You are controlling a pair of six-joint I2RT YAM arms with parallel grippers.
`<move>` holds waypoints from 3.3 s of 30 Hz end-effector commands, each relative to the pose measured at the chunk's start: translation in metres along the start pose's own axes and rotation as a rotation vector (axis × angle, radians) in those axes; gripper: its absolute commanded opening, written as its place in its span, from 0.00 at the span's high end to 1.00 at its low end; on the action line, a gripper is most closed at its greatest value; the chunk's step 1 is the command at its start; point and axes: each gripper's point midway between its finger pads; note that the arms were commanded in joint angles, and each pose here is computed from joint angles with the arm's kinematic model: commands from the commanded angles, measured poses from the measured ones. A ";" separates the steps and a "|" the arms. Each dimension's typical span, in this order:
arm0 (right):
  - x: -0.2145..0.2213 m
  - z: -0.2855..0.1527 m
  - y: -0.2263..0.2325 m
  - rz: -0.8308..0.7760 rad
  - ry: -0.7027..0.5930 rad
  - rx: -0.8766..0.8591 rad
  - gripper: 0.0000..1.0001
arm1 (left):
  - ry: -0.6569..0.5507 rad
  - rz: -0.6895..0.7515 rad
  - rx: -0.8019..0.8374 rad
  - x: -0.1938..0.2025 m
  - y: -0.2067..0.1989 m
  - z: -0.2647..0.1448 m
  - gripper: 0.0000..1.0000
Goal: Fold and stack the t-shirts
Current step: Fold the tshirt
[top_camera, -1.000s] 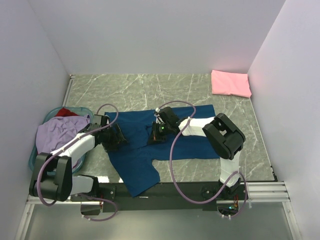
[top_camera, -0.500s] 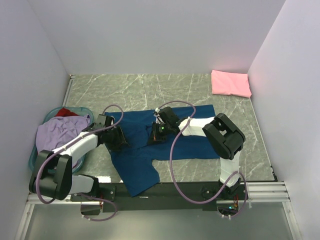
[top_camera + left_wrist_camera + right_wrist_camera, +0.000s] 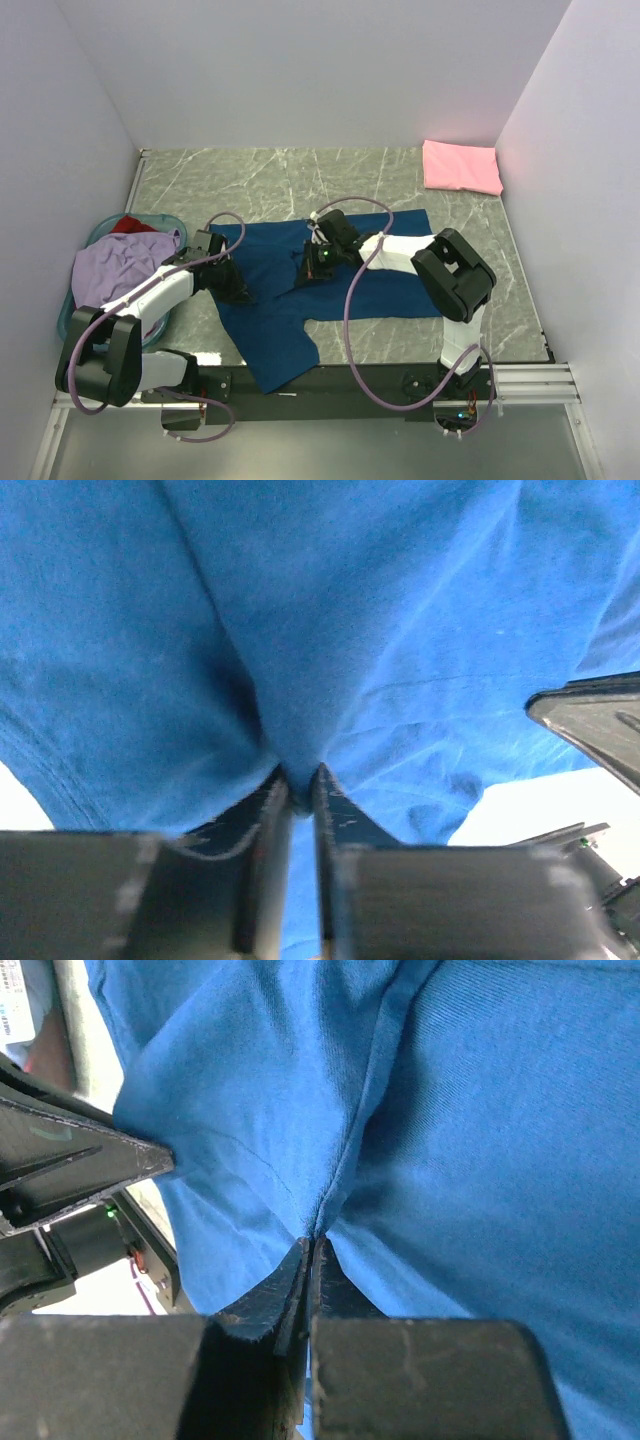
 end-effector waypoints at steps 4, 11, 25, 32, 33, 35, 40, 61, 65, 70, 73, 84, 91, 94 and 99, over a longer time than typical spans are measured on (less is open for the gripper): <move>-0.017 -0.019 0.025 -0.076 -0.057 -0.007 1.00 | 0.048 -0.033 0.032 0.008 -0.012 -0.013 0.95; -0.017 -0.028 0.030 -0.078 -0.039 0.005 1.00 | 0.103 -0.055 0.053 0.018 -0.016 -0.016 0.99; 0.000 -0.014 -0.005 -0.022 0.066 0.116 1.00 | 0.124 -0.071 -0.039 0.021 0.001 -0.010 0.95; -0.008 -0.018 -0.004 -0.053 0.020 0.131 0.73 | 0.121 -0.093 -0.007 0.022 -0.006 -0.014 0.66; -0.018 -0.026 -0.002 -0.073 -0.026 0.143 0.71 | 0.111 -0.091 -0.008 0.019 -0.007 -0.016 0.63; -0.035 -0.047 0.001 -0.096 -0.100 0.151 0.63 | 0.067 -0.095 -0.026 0.009 -0.008 -0.024 0.56; -0.090 -0.108 -0.032 -0.053 -0.299 0.239 0.54 | -0.133 -0.105 -0.081 -0.054 -0.010 -0.050 0.51; -0.202 -0.222 -0.259 0.446 -0.616 0.465 0.56 | -0.190 -0.209 -0.395 -0.205 0.068 0.026 0.69; -0.194 -0.224 -0.280 0.523 -0.611 0.481 0.57 | -0.157 -0.226 -0.436 -0.197 0.083 0.031 0.68; -0.190 -0.239 -0.295 0.565 -0.644 0.511 0.57 | -0.152 -0.253 -0.460 -0.197 0.094 0.025 0.67; -0.193 -0.249 -0.292 0.555 -0.666 0.525 0.57 | -0.190 -0.245 -0.421 -0.208 0.083 0.016 0.63; -0.213 -0.279 -0.242 0.382 -0.753 0.514 0.59 | -0.303 -0.158 -0.318 -0.237 0.029 -0.024 0.55; -0.214 -0.250 -0.236 0.335 -0.658 0.521 0.63 | -0.275 -0.109 -0.336 -0.228 0.019 -0.008 0.57; -0.210 -0.240 -0.242 0.337 -0.616 0.550 0.64 | -0.232 -0.098 -0.357 -0.218 0.022 0.009 0.58; -0.207 -0.231 -0.254 0.335 -0.572 0.605 0.64 | -0.185 -0.086 -0.381 -0.208 0.025 0.031 0.58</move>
Point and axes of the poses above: each gripper's point midway between its finger pads, its own z axis out along the fingers, its own y axis along the line the jaws close on, x = y × z, and after that the axes turned 9 degrees about z, right-handed
